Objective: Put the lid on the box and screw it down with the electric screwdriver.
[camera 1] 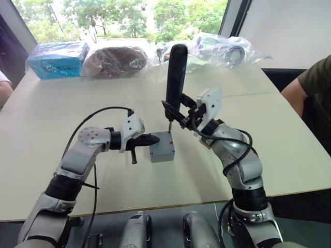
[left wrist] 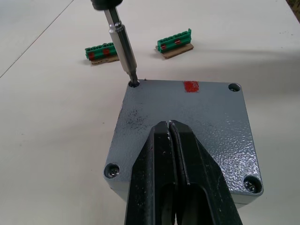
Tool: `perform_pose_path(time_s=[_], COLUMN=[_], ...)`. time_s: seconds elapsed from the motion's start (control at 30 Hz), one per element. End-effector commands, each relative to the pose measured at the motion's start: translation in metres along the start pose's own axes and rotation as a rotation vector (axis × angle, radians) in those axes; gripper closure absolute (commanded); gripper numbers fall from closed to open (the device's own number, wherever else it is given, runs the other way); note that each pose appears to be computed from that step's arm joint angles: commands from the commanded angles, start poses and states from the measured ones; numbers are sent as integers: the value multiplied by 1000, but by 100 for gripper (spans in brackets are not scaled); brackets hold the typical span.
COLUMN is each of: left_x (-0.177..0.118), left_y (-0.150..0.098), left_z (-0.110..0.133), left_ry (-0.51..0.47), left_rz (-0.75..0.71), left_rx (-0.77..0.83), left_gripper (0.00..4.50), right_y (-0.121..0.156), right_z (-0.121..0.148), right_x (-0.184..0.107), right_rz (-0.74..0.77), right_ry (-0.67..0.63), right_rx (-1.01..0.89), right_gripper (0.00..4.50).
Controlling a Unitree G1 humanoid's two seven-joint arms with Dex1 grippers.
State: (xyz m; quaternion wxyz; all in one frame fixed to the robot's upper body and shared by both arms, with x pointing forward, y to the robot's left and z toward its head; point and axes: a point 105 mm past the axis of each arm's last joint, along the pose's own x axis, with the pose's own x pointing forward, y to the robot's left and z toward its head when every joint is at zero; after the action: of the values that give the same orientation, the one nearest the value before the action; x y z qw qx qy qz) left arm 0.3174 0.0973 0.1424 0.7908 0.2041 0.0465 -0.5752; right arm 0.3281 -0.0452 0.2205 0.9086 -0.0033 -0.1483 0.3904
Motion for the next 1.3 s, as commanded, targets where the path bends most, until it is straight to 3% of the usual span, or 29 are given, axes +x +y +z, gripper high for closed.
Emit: perform_pose_path(time_s=[0.03, 0.77, 1.3], left_x=[-1, -1, 1], left_y=[0, 0, -2], left_z=[-1, 2, -3], left_ry=[16, 11, 30], left_rz=[-2, -3, -6], left_rx=[13, 14, 19], left_gripper=[450, 450, 450], right_y=[7, 3, 20], right_z=[24, 10, -53], right_x=[2, -2, -13], right_rz=[27, 35, 65], right_ry=[-94, -48, 187], right_rx=[-41, -105, 65], right_gripper=[260, 260, 260])
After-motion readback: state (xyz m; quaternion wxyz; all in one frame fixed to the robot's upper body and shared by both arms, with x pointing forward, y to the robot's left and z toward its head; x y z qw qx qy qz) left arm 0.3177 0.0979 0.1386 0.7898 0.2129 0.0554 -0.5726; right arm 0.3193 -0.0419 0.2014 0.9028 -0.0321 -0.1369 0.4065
